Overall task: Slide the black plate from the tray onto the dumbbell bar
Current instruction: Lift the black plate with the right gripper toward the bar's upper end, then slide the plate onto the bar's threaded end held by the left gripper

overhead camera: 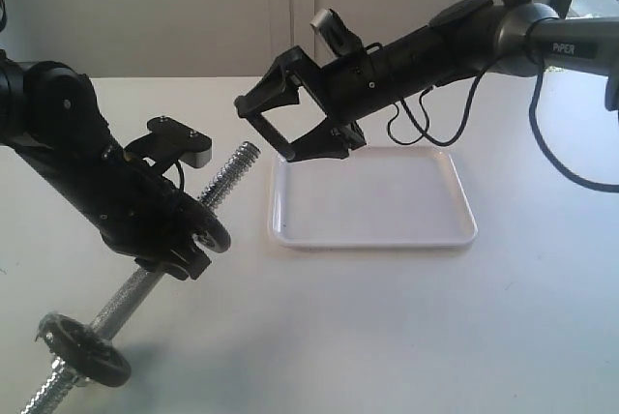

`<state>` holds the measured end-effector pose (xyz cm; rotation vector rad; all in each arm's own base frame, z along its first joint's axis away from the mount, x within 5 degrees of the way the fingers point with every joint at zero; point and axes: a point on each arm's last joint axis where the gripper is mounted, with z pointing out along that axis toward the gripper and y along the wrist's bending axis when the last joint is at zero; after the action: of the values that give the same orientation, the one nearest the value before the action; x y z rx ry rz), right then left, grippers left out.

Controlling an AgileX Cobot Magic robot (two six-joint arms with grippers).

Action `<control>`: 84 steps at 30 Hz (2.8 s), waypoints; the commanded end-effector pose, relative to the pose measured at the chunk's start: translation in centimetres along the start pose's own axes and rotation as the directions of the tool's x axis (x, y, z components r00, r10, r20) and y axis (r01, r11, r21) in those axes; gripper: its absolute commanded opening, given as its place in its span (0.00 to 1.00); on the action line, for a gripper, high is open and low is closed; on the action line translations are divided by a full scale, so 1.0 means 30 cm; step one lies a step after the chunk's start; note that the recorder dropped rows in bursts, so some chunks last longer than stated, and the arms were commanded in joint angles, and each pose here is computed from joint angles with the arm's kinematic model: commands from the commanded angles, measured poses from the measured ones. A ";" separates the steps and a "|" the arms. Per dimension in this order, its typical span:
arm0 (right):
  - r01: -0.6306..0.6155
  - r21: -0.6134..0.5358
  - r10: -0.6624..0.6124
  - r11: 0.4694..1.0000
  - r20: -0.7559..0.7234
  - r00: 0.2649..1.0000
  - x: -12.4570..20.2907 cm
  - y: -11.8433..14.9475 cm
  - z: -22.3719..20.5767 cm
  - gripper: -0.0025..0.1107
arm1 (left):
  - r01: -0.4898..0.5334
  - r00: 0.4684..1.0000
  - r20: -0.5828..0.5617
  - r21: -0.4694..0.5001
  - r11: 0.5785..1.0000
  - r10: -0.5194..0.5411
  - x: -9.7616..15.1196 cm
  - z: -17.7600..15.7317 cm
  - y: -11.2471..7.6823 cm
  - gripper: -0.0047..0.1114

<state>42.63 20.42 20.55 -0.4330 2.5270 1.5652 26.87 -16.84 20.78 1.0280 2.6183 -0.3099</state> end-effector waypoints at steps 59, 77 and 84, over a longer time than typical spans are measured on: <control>0.003 -0.103 -0.016 0.995 -0.122 0.992 0.107 0.096 0.169 0.02 | 0.055 0.976 0.213 -0.021 0.998 -0.050 -0.065 -0.075 -0.002 0.04; 0.056 -0.101 -0.074 0.993 -0.184 0.980 0.150 0.137 0.237 0.36 | 0.067 0.971 0.232 -0.026 0.997 -0.059 -0.071 -0.077 0.001 0.04; 0.177 -0.070 -0.188 0.982 -0.207 0.960 0.154 0.112 0.226 0.94 | 0.068 0.971 0.231 -0.025 0.997 -0.061 -0.070 -0.076 0.000 0.04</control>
<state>38.30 26.44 17.96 -0.6899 2.5614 1.5313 27.54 -16.81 20.63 0.9337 2.5668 -0.3169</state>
